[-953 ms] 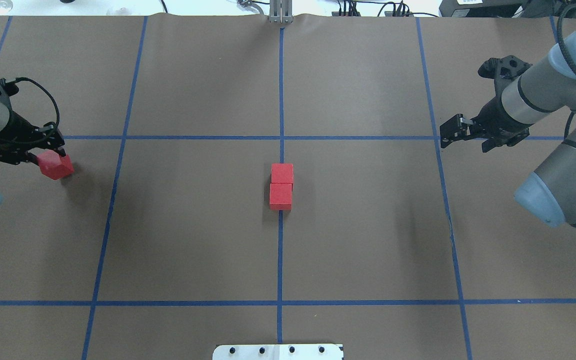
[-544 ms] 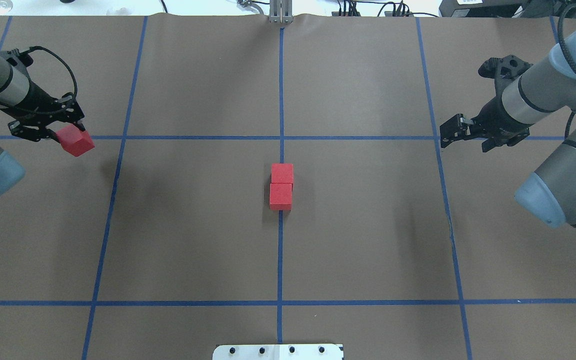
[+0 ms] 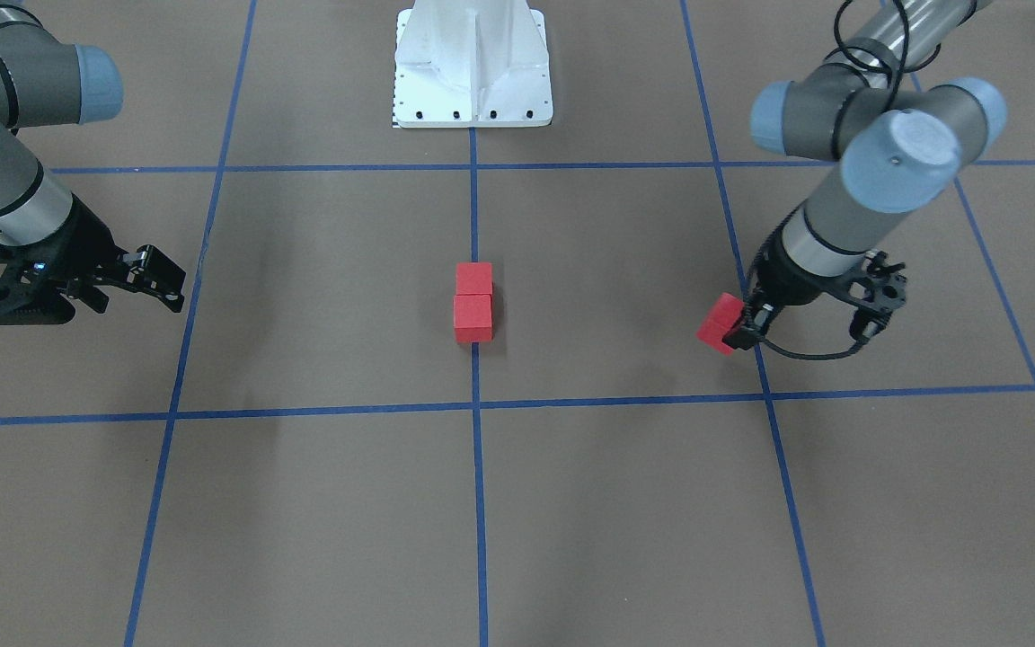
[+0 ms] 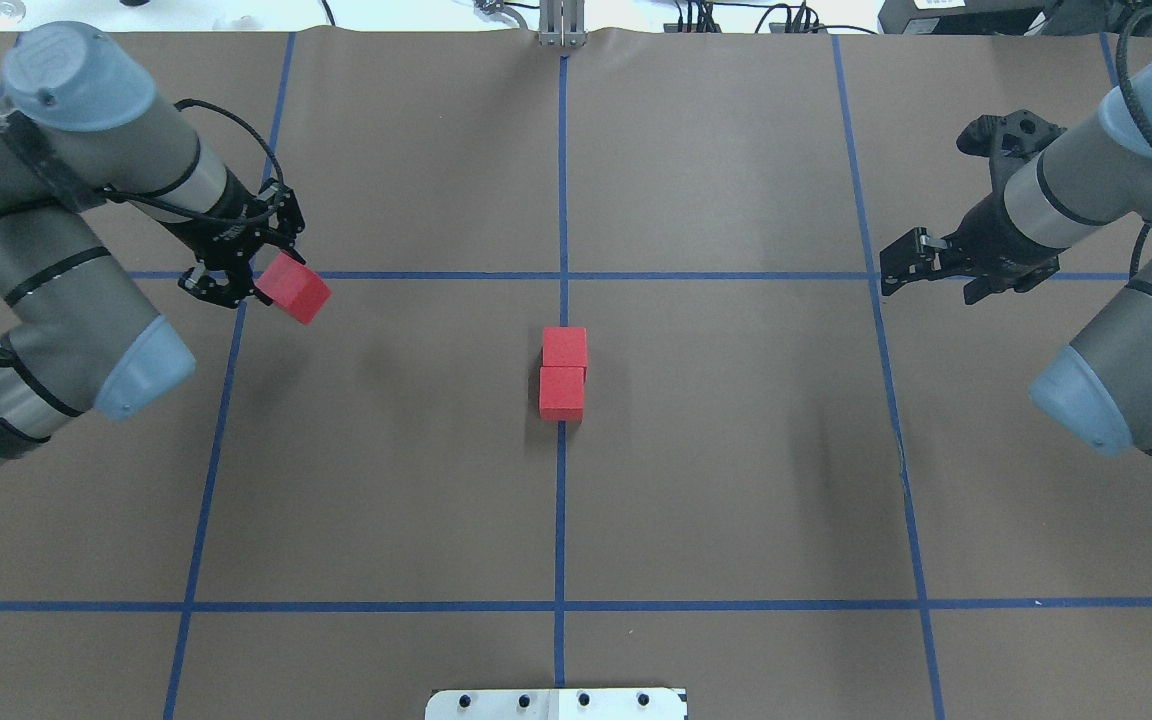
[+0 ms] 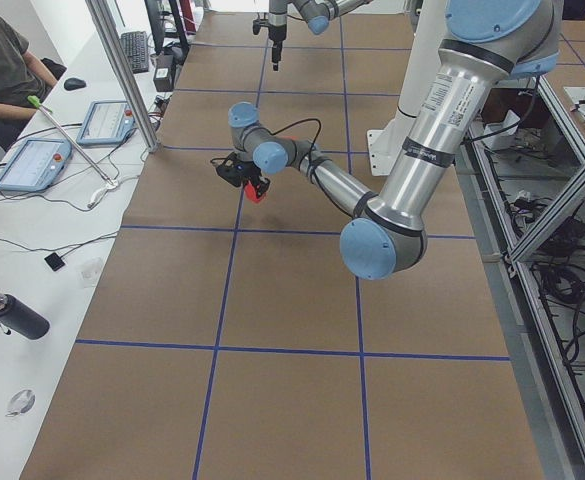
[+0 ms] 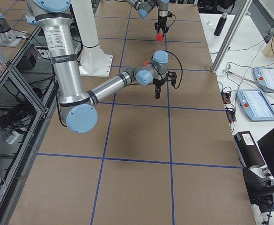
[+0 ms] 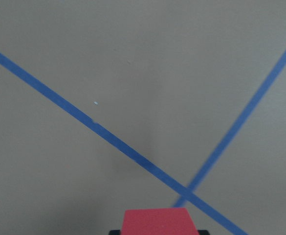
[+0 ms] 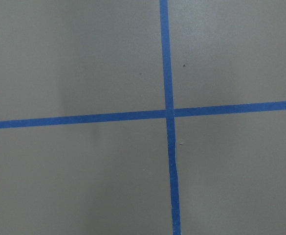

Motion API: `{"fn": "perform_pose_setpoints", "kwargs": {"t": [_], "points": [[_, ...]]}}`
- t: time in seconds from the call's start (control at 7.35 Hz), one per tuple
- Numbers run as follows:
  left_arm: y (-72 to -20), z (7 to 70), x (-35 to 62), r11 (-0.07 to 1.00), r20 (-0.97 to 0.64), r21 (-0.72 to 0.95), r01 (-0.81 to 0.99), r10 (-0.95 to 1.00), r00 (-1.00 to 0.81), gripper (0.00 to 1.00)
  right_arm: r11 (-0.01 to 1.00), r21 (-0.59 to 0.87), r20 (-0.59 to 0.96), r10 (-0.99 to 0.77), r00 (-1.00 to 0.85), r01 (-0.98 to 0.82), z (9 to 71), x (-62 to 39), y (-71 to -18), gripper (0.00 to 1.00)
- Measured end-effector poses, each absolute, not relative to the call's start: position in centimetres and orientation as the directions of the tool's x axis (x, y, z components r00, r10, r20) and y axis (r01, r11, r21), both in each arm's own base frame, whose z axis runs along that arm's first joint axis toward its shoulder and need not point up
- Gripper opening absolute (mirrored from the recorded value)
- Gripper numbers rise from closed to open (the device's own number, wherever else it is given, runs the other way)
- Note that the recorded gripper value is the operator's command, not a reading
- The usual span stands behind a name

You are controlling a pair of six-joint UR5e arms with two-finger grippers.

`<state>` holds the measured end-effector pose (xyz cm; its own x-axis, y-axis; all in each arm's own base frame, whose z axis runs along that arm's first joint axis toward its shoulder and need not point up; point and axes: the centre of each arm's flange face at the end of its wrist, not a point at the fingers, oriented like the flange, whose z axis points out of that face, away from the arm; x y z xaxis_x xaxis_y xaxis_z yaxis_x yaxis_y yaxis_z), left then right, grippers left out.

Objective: Form red blocks into L shape at center
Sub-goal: 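Carry the red cube with the left gripper toward the two-cube pair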

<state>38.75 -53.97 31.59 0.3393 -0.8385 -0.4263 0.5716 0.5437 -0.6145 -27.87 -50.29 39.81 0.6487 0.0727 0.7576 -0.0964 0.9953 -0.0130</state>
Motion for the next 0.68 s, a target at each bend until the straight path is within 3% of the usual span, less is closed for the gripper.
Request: {"fn": "perform_pose_setpoints", "kwargs": {"t": [0.41,0.68], "points": [[-51.8,23.6,47.4,0.472,-0.336,-0.649,0.597,-0.881,0.332,0.0,0.995,-0.015,0.756,0.074,0.65,-0.097,40.0,-27.8,-50.3,0.99],[-51.0,22.0,51.8,0.389,-0.247,-0.68,0.621,-0.92,0.304,0.0,0.995,-0.018,0.754,0.077,0.652,-0.096,40.2,-27.8,-50.3,0.99]]}}
